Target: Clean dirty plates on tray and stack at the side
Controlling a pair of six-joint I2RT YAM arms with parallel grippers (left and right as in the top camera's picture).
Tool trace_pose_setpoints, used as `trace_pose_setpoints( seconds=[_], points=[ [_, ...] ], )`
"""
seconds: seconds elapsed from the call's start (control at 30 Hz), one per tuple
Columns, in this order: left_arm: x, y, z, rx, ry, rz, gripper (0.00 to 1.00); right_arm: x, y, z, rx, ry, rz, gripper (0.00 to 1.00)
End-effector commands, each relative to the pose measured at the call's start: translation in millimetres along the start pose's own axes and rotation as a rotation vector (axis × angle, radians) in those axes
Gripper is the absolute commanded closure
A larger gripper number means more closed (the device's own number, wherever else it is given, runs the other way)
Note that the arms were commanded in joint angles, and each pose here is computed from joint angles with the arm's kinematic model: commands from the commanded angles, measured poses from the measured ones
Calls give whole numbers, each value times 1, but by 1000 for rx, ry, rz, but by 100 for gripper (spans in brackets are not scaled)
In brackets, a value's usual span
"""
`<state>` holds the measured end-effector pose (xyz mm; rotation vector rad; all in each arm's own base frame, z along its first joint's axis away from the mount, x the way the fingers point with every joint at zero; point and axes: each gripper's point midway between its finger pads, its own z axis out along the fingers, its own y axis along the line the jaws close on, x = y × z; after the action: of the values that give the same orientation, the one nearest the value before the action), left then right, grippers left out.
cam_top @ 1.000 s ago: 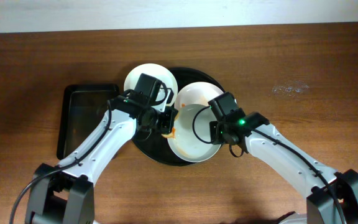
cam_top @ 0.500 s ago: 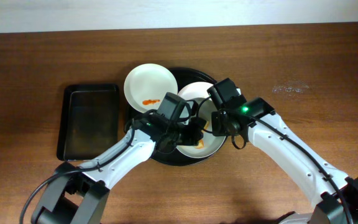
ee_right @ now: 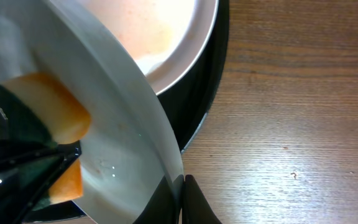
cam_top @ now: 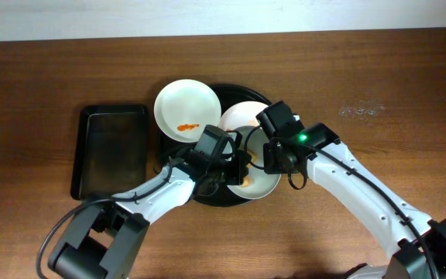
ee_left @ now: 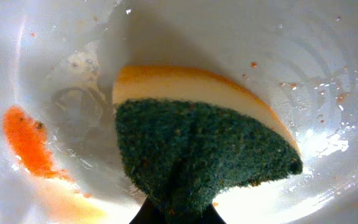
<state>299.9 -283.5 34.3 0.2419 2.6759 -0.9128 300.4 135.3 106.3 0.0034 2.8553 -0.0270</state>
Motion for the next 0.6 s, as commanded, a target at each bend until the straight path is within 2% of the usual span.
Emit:
trace_pose_setpoints(
  seconds=[0.0,0.37,0.57],
  points=[
    [17,20,22,-35,46,-28,100,1,19,-7,-67,-2,-4,96],
    [-1,37,14,-154,-45,-19,100,5,17,-7,-60,11,-6,96],
    [-15,54,-8,-302,-132,-15,100,5,17,-7,-60,11,-6,96]
  ],
)
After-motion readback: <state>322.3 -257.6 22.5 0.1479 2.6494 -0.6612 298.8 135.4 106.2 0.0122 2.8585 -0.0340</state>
